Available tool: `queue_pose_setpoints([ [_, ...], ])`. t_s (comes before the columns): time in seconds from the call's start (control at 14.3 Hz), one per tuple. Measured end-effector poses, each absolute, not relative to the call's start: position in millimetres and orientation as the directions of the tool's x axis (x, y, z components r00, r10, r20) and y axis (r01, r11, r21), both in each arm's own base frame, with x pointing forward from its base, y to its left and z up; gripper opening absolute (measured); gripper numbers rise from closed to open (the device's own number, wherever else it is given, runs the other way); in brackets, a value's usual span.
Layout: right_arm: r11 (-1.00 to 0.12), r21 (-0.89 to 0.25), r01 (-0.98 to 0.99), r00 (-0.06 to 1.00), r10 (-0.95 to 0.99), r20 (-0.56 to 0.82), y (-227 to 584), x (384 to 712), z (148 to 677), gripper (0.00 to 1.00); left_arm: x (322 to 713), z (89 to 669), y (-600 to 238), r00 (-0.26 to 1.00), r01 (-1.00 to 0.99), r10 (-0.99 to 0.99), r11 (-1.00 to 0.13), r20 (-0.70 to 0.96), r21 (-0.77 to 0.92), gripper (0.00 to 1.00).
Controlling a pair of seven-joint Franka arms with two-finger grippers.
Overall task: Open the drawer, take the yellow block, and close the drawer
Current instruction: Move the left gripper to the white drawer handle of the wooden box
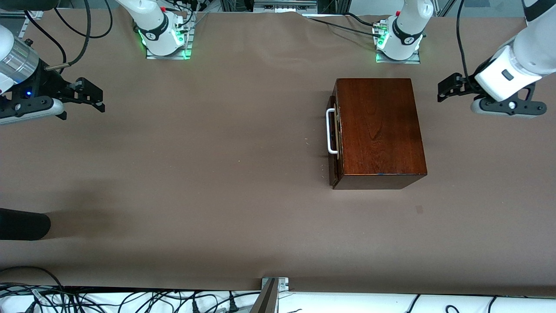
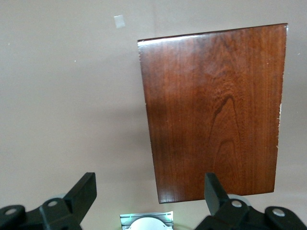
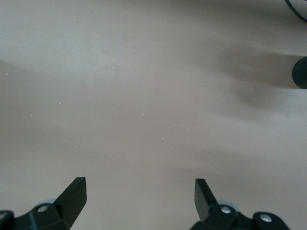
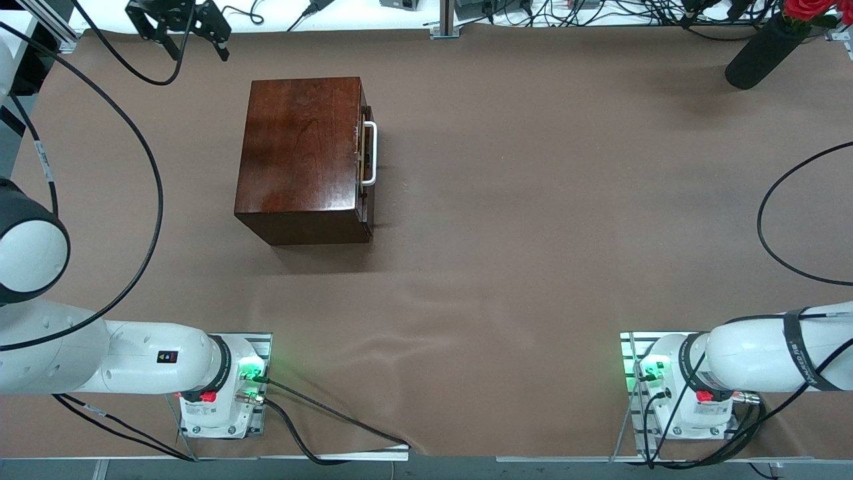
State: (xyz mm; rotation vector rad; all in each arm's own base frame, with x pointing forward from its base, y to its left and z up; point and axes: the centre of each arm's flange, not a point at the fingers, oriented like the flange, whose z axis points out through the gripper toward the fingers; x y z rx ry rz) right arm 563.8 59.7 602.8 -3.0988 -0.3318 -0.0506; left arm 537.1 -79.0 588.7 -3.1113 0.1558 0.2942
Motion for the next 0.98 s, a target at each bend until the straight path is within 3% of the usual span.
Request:
queue_pose_setpoints([
  [0.42, -0.977, -0.021, 0.211, 0.977, 0.211, 0.035, 59.3, 563.8, 602.8, 1.00, 522.8, 562.2, -217.1, 0.977, -0.116, -0.110, -0.993, -0.182, -0.028, 1.00],
  [0.98, -0.977, -0.021, 0.211, 0.977, 0.210, 0.034, 59.2, 563.8, 602.7, 1.00, 499.9, 464.4, -369.5, 0.988, -0.108, -0.094, -0.988, -0.123, -0.108, 1.00],
])
